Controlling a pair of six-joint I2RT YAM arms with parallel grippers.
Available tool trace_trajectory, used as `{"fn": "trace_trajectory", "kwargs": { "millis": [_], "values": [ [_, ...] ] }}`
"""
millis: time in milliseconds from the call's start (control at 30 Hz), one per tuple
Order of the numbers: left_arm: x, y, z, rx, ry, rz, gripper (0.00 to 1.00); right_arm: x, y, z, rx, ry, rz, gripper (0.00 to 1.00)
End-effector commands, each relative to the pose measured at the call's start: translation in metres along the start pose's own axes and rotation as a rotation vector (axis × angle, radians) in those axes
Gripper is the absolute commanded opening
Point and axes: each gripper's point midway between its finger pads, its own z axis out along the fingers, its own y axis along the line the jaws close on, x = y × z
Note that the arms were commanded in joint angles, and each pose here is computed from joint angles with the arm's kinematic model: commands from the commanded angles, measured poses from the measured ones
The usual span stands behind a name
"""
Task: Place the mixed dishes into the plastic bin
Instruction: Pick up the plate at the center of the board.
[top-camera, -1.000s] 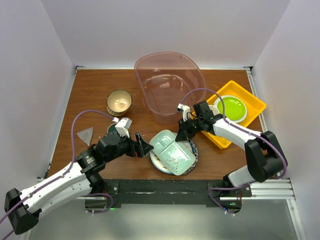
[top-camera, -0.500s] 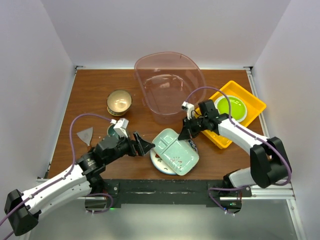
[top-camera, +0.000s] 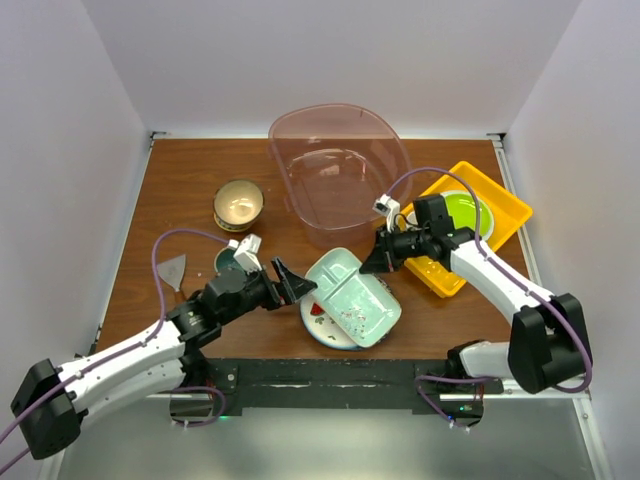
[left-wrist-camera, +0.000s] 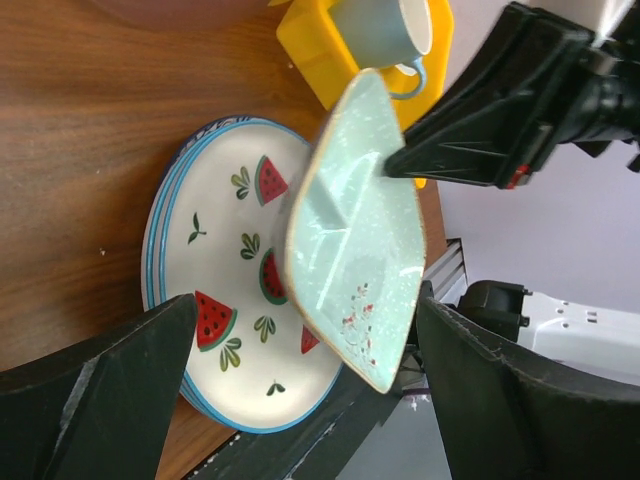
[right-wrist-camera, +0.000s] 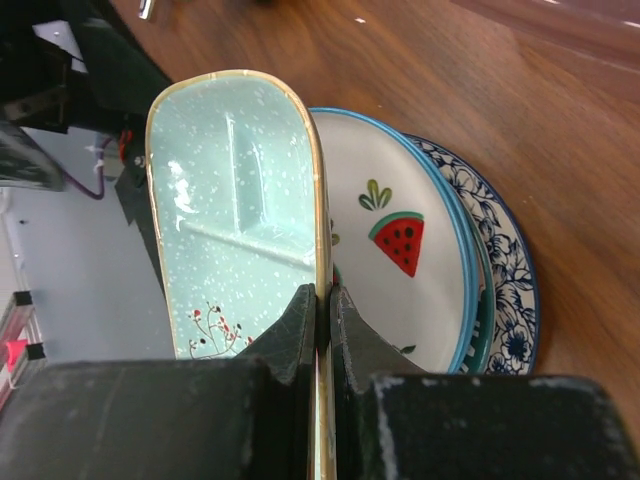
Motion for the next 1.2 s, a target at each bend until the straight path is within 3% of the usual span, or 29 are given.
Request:
{"fn": "trace_trajectory", "kwargs": {
  "millis": [0, 333, 433, 533, 667, 833, 900, 1167],
  "values": [
    [-0.014, -0.027, 0.008, 0.047, -0.042, -0.045, 0.92, -0.038, 0.041, -0.02, -0.141, -0.115, -0.045, 0.0],
    [-0.011, -0.042, 0.026, -0.003, -0.073, -0.027, 0.75, -0.044, 0.045, -0.025, -0.166, -0.15, -0.026, 0.0],
    [-0.013, -0.041, 0.031, -0.023, -0.087, -0.015, 0.58, -0.045, 0.046, -0.026, -0.167, -0.153, -0.031, 0.0],
    [-0.018, -0.038, 0.032, -0.051, -0.106, 0.002, 0.23, -0.044, 0.047, -0.026, -0.167, -0.158, -0.041, 0.0],
    [-0.022, -0.035, 0.029, -0.081, -0.124, 0.023, 0.05, -0.044, 0.051, -0.029, -0.172, -0.168, -0.077, 0.0],
    [-0.036, -0.05, 0.018, -0.022, -0.169, 0.039, 0.0, -0.039, 0.065, -0.036, -0.234, -0.174, -0.193, 0.0],
    [-0.038, -0.057, 0.014, 0.007, -0.175, 0.046, 0.0, -0.036, 0.07, -0.039, -0.257, -0.172, -0.222, 0.06],
    [-0.06, -0.08, -0.004, 0.058, -0.241, 0.064, 0.0, -0.036, 0.081, -0.051, -0.288, -0.19, -0.341, 0.5]
  ]
}}
